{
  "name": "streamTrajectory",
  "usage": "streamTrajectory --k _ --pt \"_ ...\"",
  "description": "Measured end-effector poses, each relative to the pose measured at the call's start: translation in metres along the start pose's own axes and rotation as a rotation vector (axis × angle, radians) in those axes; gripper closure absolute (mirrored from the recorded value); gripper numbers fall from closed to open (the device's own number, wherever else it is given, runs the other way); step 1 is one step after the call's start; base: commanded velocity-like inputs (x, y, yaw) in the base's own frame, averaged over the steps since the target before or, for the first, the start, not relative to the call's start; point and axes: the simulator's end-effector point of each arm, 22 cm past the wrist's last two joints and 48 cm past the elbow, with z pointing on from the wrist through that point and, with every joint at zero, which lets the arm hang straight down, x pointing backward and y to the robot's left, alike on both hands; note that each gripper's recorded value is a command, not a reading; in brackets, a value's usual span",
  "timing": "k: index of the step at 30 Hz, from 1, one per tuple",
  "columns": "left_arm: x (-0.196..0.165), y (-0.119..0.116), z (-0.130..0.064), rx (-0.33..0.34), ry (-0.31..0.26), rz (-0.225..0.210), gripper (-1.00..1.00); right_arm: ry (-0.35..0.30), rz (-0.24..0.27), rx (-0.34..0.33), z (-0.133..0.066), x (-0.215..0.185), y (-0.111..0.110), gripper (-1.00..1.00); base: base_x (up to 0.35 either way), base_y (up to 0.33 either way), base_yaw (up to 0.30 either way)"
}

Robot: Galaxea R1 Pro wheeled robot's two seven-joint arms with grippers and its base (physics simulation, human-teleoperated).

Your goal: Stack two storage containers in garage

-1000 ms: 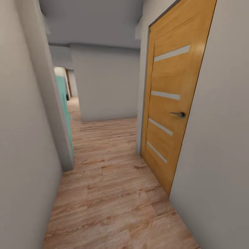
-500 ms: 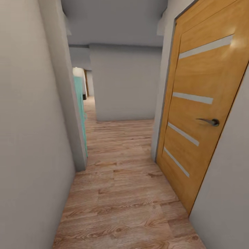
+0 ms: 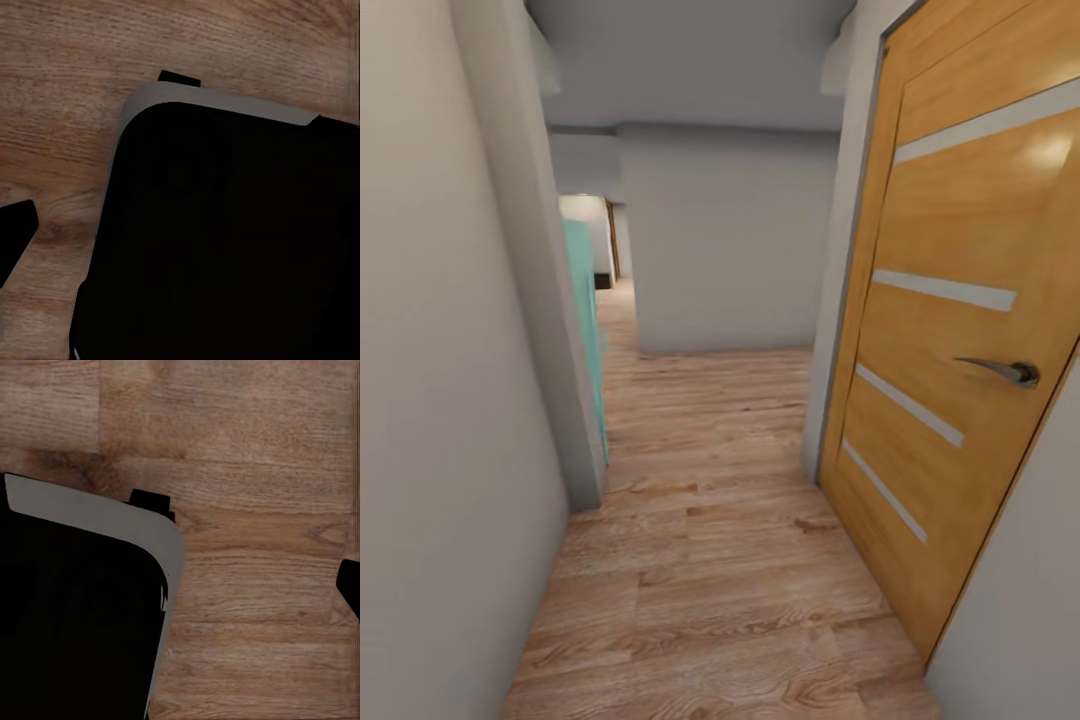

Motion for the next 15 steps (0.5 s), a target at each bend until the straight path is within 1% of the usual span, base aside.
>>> streamTrajectory --k 9,15 --pt "0.0 0.0012 0.0 -0.002 0.0 -0.001 -1.0 -0.001 -0.003 -0.005 0.0001 -0.0007 0.0034 -1.0 0.316 -0.155 0.0" --pt "0.0005 0.0015 0.0 -0.003 0.001 -0.003 -1.0 0.005 -0.004 -0.004 0.0001 0.0007 0.0028 -1.0 0.317 -0.099 0.0"
